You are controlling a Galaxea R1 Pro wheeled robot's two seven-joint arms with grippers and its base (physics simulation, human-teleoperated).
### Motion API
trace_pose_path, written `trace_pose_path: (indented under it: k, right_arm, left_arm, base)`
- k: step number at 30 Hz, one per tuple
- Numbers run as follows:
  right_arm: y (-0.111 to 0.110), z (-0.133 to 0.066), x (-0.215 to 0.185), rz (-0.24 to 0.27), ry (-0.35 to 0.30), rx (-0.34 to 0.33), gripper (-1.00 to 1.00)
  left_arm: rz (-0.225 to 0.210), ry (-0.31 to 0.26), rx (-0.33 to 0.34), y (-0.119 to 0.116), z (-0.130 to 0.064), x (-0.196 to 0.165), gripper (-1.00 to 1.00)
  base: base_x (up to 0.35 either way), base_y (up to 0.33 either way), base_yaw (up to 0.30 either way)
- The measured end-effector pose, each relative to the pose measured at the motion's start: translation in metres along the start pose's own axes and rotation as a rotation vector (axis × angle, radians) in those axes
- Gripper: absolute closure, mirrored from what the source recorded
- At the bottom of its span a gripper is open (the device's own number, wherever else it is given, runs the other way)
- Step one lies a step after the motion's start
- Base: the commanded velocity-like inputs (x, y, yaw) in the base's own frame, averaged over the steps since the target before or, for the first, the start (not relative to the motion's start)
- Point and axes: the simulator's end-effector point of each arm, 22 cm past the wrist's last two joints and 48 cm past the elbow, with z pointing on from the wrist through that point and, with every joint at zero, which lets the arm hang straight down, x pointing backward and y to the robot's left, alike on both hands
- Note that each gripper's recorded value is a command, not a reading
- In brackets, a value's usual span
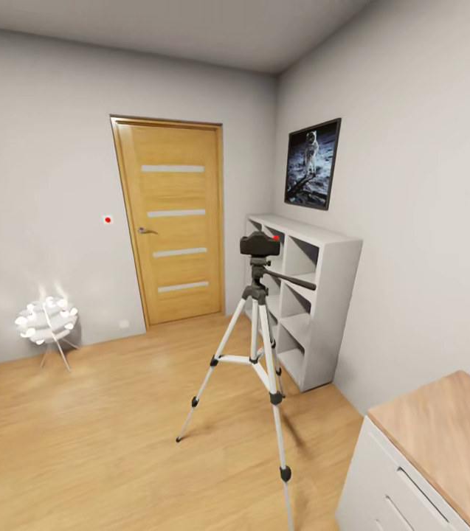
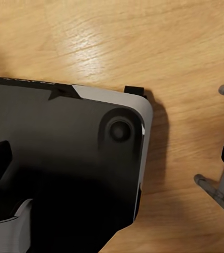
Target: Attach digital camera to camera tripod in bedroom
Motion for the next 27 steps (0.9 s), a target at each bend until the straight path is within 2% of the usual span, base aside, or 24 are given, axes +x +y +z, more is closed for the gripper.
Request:
trace_pose_path:
  k: [27]
  right_arm:
    - [-0.004, -0.002, -0.007, -0.025, -0.013, 0.004, -1.00]
  left_arm:
    - [0.009, -0.023, 0.021, -0.010, -0.002, -0.009, -1.00]
  base:
    - [0.000, 0.000, 0.000]
